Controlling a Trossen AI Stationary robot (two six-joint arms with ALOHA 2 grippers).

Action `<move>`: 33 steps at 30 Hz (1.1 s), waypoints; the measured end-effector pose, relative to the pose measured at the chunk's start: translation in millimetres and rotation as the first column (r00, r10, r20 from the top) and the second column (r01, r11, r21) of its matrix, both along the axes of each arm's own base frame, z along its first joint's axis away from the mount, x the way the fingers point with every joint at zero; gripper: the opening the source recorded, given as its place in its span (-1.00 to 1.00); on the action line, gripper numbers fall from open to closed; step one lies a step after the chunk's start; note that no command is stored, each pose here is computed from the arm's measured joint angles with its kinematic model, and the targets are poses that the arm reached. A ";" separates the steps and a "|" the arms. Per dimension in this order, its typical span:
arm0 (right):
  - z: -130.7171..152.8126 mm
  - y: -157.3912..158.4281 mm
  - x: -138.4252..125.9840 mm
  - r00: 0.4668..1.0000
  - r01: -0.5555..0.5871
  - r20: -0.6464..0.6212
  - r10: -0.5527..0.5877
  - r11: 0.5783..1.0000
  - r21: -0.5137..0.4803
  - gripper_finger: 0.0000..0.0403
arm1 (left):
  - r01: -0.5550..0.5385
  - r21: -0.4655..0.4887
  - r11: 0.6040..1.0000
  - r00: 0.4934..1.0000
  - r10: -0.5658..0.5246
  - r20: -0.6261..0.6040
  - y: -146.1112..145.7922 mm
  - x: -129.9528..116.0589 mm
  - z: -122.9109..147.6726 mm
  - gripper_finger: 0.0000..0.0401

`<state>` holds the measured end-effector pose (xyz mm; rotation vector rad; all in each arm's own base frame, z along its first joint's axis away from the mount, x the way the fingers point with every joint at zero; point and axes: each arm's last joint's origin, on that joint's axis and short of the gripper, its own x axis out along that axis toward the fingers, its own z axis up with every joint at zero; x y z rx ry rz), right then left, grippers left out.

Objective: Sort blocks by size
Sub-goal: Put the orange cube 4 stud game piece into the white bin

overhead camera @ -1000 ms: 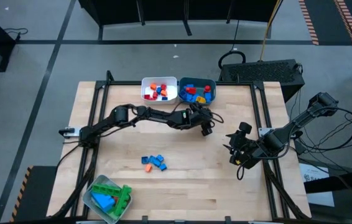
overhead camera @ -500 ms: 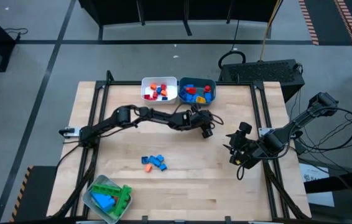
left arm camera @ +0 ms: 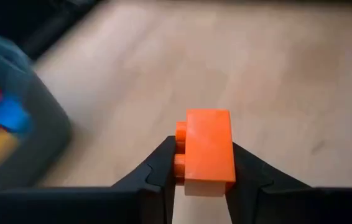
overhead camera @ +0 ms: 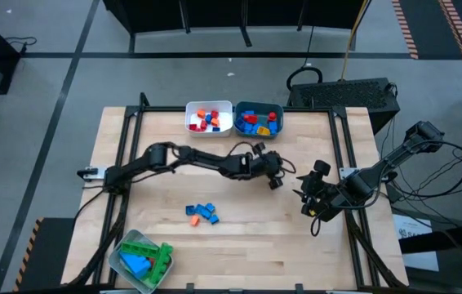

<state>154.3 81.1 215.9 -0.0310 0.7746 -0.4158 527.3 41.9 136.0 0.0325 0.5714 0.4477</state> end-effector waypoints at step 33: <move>0.1 0.2 0.2 1.000 0.019 0.013 -0.019 1.000 0.022 -0.05 | -0.683 0.016 0.730 0.716 0.674 -0.180 131.8 -203.9 51.5 -0.30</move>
